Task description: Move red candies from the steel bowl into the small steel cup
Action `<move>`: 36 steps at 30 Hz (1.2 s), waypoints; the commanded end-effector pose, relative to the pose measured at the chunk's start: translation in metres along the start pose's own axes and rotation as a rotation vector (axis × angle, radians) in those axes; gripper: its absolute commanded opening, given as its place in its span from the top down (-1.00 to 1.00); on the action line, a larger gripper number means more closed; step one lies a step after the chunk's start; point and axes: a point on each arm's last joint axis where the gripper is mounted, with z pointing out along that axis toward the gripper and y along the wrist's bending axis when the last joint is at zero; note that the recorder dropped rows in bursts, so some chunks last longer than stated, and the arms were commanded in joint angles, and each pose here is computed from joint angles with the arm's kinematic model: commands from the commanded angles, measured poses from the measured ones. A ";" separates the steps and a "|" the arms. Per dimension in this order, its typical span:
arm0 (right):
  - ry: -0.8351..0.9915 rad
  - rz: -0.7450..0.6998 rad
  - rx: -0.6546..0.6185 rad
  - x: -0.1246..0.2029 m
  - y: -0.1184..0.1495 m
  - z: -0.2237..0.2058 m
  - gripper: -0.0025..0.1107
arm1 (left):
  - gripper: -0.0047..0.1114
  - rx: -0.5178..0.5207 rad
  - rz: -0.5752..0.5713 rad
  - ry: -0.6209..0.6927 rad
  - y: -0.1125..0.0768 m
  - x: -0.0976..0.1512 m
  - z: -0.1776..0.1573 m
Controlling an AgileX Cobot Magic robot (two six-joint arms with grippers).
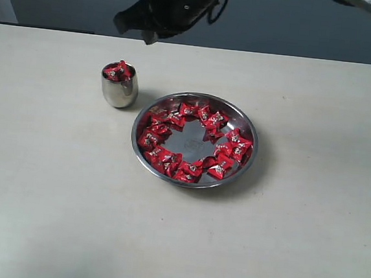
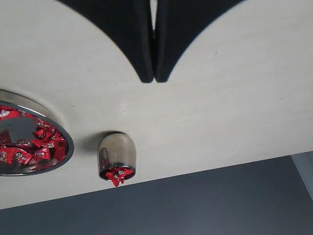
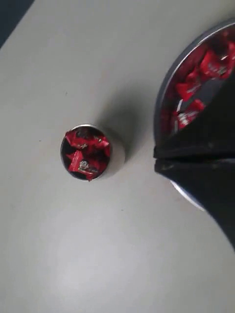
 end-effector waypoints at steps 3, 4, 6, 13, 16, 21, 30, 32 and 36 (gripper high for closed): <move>-0.136 0.083 0.144 0.068 -0.011 -0.112 0.96 | 0.91 0.004 -0.006 -0.015 0.000 -0.001 0.000; -0.169 0.138 0.166 0.086 -0.011 -0.129 0.96 | 0.91 0.004 -0.006 -0.015 0.000 -0.001 0.000; -0.256 0.202 0.197 0.133 -0.002 -0.153 0.96 | 0.91 0.004 -0.006 -0.015 0.000 -0.001 0.000; -0.196 0.308 0.157 0.237 0.022 -0.163 0.96 | 0.91 0.004 -0.006 -0.015 0.000 -0.001 0.000; -0.107 0.308 0.144 0.256 0.027 -0.163 0.96 | 0.91 0.004 -0.006 -0.015 0.000 -0.001 0.000; -0.057 0.166 0.237 0.262 0.021 -0.168 0.96 | 0.91 0.004 -0.006 -0.015 0.000 -0.001 0.000; -0.323 0.386 0.454 0.285 0.000 -0.218 0.96 | 0.91 0.004 -0.006 -0.015 0.000 -0.001 0.000; -0.434 0.435 0.546 0.299 0.001 -0.232 0.96 | 0.91 0.004 -0.006 -0.015 0.000 -0.001 0.000; -0.528 0.434 0.638 0.325 0.012 -0.239 0.96 | 0.91 0.004 -0.006 -0.015 0.000 -0.001 0.000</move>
